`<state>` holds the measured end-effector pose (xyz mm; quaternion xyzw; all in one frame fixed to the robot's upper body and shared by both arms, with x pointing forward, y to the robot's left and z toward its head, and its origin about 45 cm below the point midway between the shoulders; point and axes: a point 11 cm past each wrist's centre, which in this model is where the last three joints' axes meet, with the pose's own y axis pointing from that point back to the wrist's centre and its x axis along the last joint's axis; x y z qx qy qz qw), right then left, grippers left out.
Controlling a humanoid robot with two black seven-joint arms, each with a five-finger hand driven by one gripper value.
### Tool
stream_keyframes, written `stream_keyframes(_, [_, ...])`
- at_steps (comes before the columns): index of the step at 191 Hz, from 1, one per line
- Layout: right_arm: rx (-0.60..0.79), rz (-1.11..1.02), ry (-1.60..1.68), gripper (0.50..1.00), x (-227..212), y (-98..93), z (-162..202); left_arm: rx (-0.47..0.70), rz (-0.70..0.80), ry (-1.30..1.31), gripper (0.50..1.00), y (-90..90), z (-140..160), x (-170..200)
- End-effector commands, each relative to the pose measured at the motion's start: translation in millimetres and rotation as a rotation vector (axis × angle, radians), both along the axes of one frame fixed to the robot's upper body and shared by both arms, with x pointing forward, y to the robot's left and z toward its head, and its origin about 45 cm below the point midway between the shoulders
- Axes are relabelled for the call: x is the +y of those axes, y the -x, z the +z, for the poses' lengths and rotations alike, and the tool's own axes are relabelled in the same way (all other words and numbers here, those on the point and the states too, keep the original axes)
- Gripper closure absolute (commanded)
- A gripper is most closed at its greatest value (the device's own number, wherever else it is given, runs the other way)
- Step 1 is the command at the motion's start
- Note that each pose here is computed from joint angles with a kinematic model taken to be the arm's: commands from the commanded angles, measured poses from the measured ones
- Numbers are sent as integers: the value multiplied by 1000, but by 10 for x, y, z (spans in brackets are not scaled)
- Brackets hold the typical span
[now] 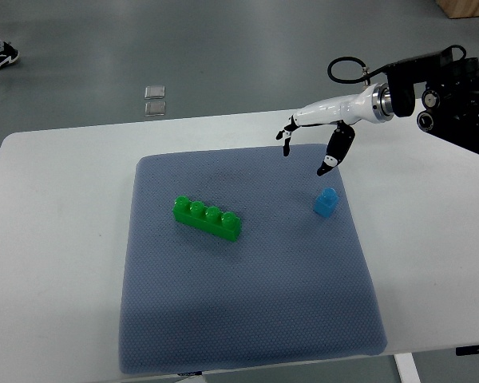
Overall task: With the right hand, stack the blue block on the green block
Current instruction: 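Move the right hand over the small blue block, then lower the right hand around the blue block, fingers open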
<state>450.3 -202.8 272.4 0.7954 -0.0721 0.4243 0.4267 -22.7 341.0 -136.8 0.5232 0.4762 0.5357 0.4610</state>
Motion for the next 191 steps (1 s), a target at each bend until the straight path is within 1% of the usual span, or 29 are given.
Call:
stream_keyframes(1, [-13, 20, 57, 589, -57, 49, -179, 0, 1, 0, 500, -1, 0, 0])
stream_keyframes(111, [7, -10, 62, 589, -224, 178, -573, 0, 0, 0, 500, 0, 0, 0])
stream_keyframes(191, [-39, -45, 37, 589, -352, 207, -721, 0, 1, 0, 500, -1, 0, 0])
